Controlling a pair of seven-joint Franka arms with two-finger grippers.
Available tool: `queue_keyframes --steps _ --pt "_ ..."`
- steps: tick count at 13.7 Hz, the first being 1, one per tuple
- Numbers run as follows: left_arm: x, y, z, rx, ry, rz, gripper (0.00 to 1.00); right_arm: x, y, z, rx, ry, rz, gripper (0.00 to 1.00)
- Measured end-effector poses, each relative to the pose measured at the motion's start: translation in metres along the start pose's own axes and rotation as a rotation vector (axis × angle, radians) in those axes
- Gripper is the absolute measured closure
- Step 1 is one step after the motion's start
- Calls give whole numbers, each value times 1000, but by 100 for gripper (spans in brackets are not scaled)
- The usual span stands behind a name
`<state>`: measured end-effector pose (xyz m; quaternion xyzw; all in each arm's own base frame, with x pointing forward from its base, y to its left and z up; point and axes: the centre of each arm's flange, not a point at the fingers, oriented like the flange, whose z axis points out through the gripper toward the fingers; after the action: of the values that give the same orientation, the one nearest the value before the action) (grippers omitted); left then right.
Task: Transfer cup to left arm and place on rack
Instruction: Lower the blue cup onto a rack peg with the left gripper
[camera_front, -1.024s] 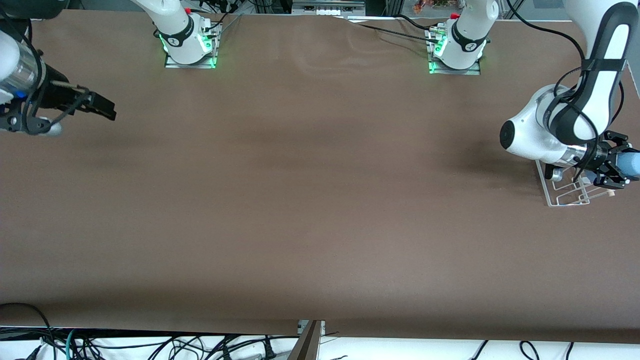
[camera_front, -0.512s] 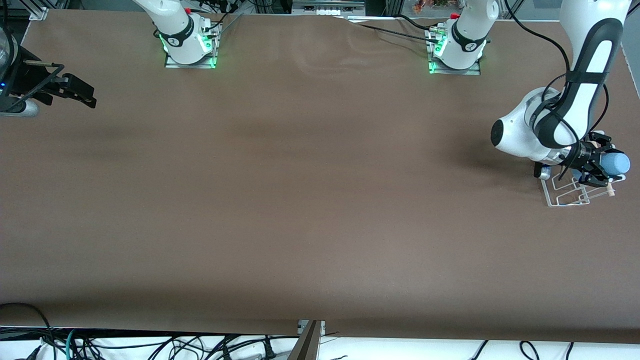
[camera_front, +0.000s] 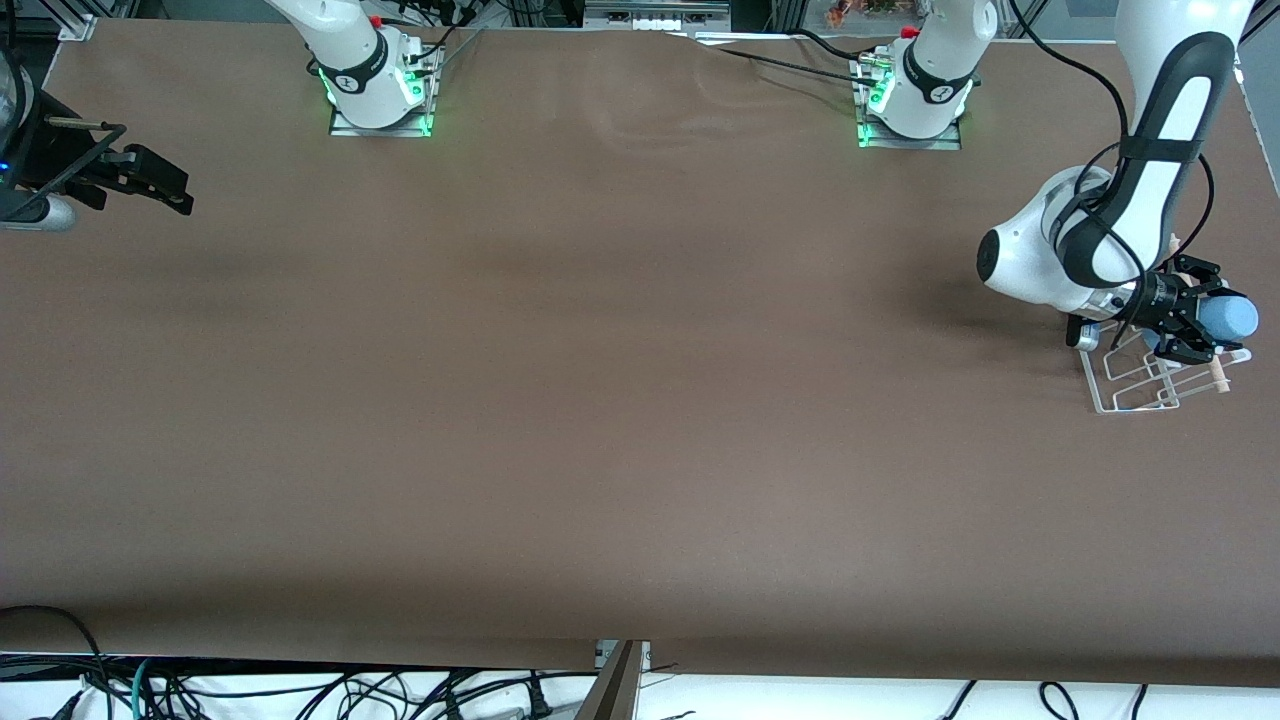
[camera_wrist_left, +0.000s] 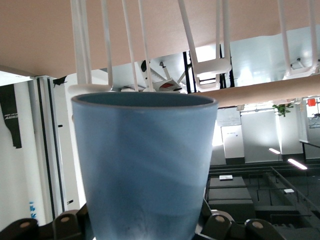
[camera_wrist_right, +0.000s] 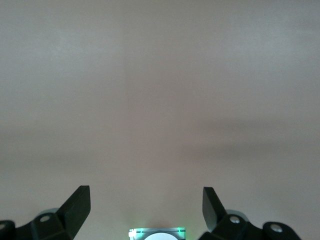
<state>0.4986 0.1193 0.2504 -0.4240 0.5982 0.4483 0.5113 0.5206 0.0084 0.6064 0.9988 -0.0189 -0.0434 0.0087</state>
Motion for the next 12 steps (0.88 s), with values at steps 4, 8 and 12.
queue_keyframes --steps 4,8,12 --pt "5 6 0 8 -22 -25 29 -2 -5 0 10 -15 -11 0" --pt "9 10 1 -1 -33 -66 29 2 -5 -5 11 -3 -10 0" --pt "26 12 0 -1 -16 -46 29 22 -4 7 10 -16 -11 0"
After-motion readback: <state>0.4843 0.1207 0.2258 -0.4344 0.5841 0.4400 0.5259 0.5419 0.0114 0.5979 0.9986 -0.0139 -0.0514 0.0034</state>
